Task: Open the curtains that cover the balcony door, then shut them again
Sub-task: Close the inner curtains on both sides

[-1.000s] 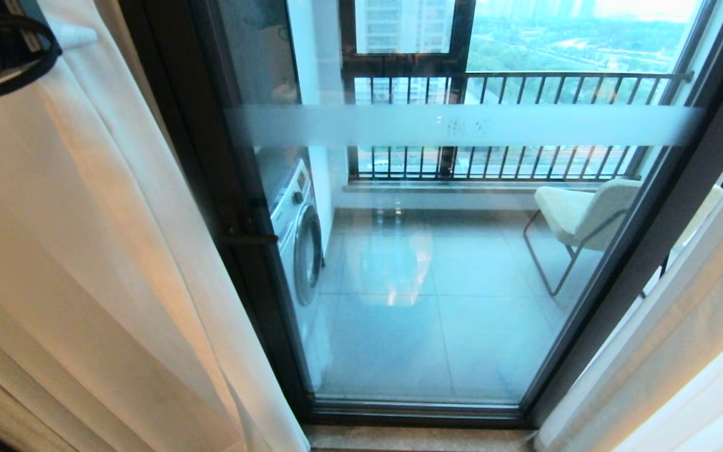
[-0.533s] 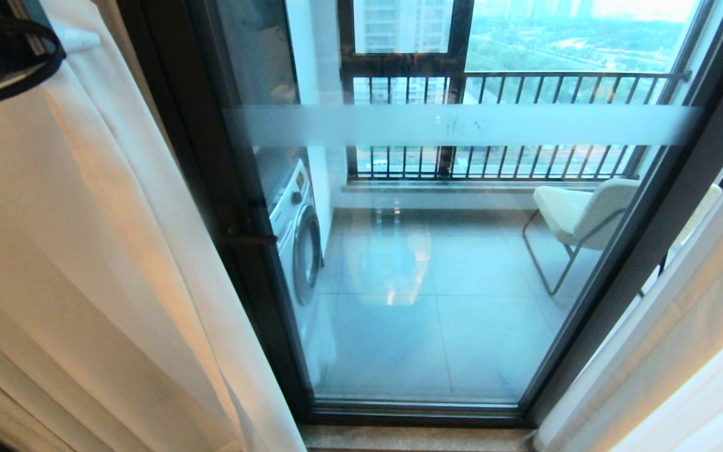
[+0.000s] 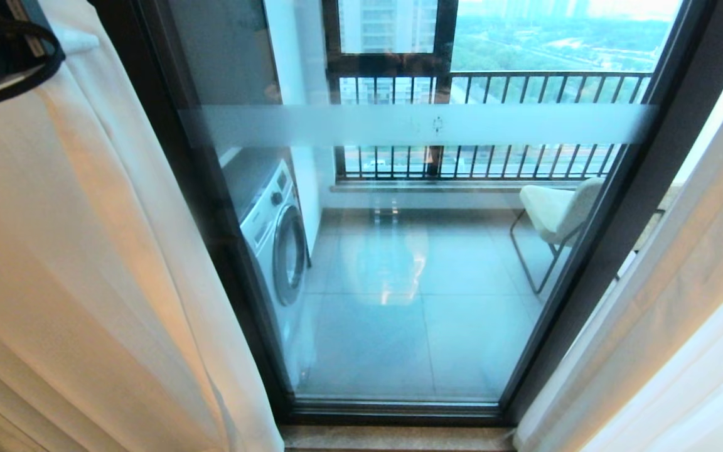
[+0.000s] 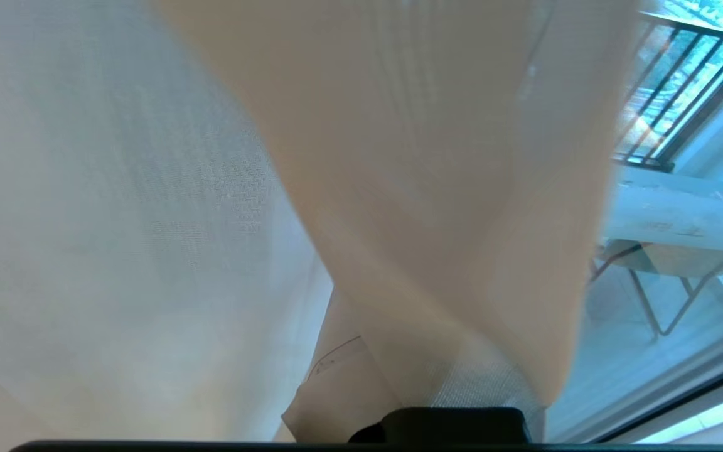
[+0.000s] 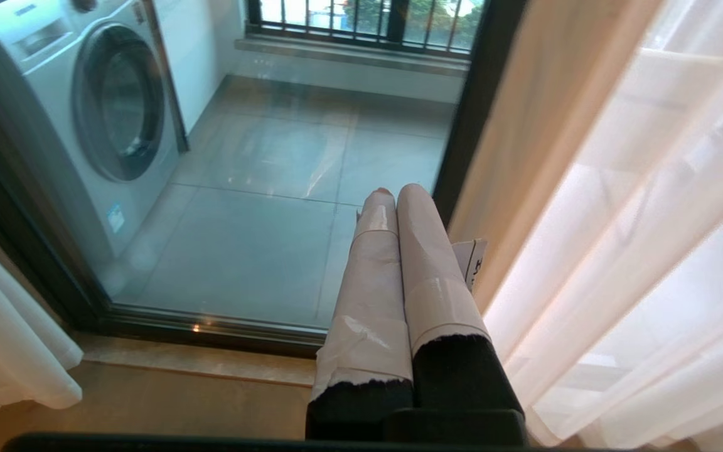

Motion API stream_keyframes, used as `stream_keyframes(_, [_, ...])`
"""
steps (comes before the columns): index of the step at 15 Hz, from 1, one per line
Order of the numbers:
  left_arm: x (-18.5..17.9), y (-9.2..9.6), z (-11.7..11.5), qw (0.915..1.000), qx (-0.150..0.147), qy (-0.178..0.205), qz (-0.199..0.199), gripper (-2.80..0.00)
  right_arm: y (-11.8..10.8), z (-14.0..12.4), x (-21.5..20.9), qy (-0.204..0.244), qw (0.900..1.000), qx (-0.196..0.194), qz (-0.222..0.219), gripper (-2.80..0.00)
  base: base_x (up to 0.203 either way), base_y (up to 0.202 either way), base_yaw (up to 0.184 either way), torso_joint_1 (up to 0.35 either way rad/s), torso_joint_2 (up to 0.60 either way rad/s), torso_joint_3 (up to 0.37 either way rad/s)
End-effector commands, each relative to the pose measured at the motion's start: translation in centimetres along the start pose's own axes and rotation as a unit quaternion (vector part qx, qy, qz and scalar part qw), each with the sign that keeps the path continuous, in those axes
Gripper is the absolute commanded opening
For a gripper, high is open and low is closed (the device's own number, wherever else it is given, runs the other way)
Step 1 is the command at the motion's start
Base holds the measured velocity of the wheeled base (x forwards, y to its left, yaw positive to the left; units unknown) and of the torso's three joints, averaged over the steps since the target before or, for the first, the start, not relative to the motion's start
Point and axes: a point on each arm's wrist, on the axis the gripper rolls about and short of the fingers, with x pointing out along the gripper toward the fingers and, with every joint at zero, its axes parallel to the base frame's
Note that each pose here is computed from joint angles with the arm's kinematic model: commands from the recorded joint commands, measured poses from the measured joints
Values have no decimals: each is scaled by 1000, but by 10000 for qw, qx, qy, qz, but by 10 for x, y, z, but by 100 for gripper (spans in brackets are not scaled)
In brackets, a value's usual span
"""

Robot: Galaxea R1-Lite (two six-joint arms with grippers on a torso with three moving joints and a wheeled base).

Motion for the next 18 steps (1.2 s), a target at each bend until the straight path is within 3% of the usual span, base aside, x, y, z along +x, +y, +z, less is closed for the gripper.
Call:
stream_keyframes(1, [-2, -1, 1, 10000, -5, -16, -12, -280, 0, 0, 0, 8, 10000, -5, 4, -280, 0, -181, -3, 1, 2, -2])
stream_keyframes(18, [-3, -2, 1, 10000, -4, -43, 45, -280, 0, 0, 0, 8, 10000, -5, 4, -280, 0, -185, 1, 2, 3, 3])
